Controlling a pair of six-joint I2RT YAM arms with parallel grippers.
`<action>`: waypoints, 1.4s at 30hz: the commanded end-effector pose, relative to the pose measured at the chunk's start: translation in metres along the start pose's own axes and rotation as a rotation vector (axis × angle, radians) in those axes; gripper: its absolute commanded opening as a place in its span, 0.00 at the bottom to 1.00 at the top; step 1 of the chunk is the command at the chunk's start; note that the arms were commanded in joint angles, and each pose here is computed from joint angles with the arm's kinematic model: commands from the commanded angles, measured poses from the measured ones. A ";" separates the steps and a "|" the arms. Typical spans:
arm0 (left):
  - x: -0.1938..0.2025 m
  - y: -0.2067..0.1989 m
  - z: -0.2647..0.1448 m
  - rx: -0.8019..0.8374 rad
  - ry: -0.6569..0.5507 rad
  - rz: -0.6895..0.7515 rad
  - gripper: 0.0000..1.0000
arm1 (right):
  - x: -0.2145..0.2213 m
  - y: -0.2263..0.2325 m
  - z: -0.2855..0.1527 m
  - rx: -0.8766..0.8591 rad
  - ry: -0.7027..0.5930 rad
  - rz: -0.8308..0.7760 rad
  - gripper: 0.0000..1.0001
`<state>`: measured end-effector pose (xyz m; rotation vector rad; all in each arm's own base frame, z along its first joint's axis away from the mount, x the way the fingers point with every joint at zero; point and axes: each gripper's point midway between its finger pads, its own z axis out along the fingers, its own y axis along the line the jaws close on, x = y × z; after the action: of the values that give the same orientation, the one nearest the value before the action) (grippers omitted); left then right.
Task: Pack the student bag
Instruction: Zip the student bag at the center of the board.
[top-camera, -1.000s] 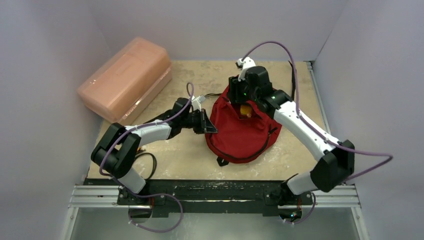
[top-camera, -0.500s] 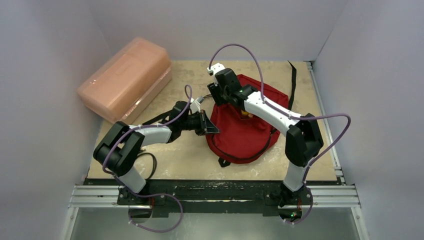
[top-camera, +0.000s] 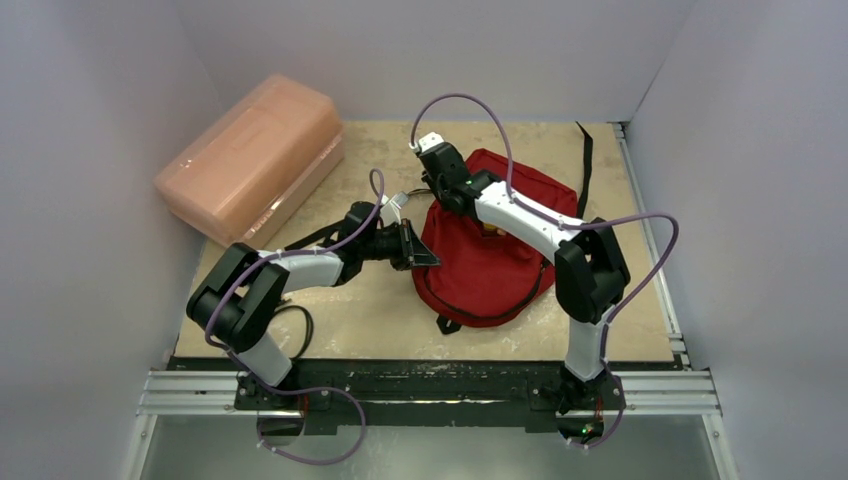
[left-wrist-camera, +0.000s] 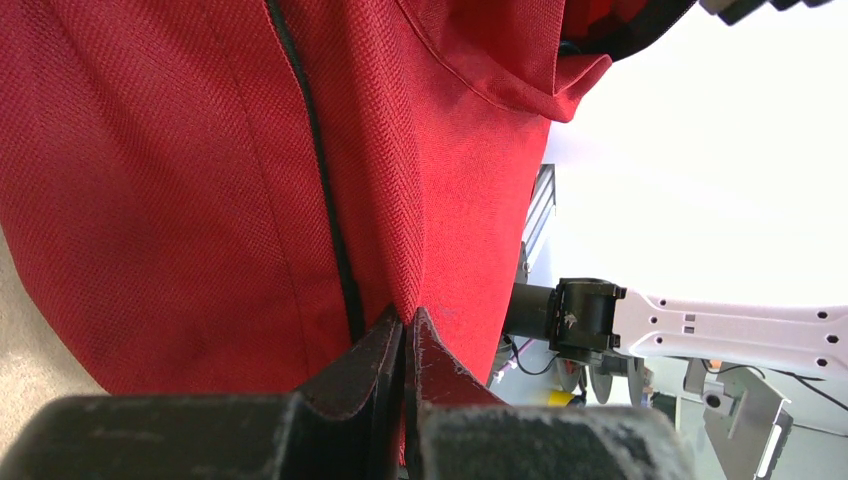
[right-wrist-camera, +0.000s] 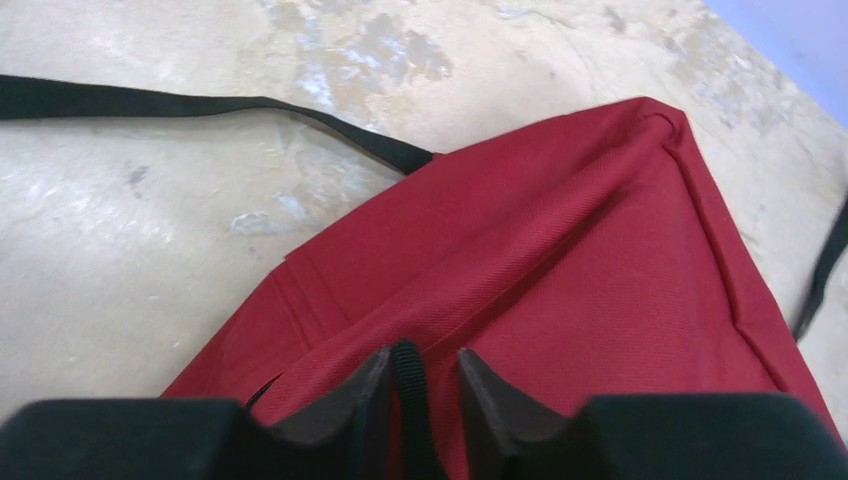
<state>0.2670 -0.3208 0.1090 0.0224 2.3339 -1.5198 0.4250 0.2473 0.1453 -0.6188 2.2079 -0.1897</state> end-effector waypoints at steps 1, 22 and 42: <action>-0.001 -0.011 0.000 0.049 0.003 0.037 0.00 | -0.026 -0.017 -0.010 0.105 -0.064 0.025 0.27; -0.074 -0.026 -0.002 -0.108 -0.132 0.093 0.47 | -0.043 -0.023 -0.056 0.019 -0.323 0.425 0.00; -0.118 0.001 0.047 -0.129 -0.069 0.092 0.33 | -0.038 -0.029 -0.063 -0.101 -0.395 0.571 0.00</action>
<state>0.3824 -0.3338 0.1250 0.0071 2.3688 -1.2538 0.4023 0.2320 0.1817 -0.1125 2.0384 0.2119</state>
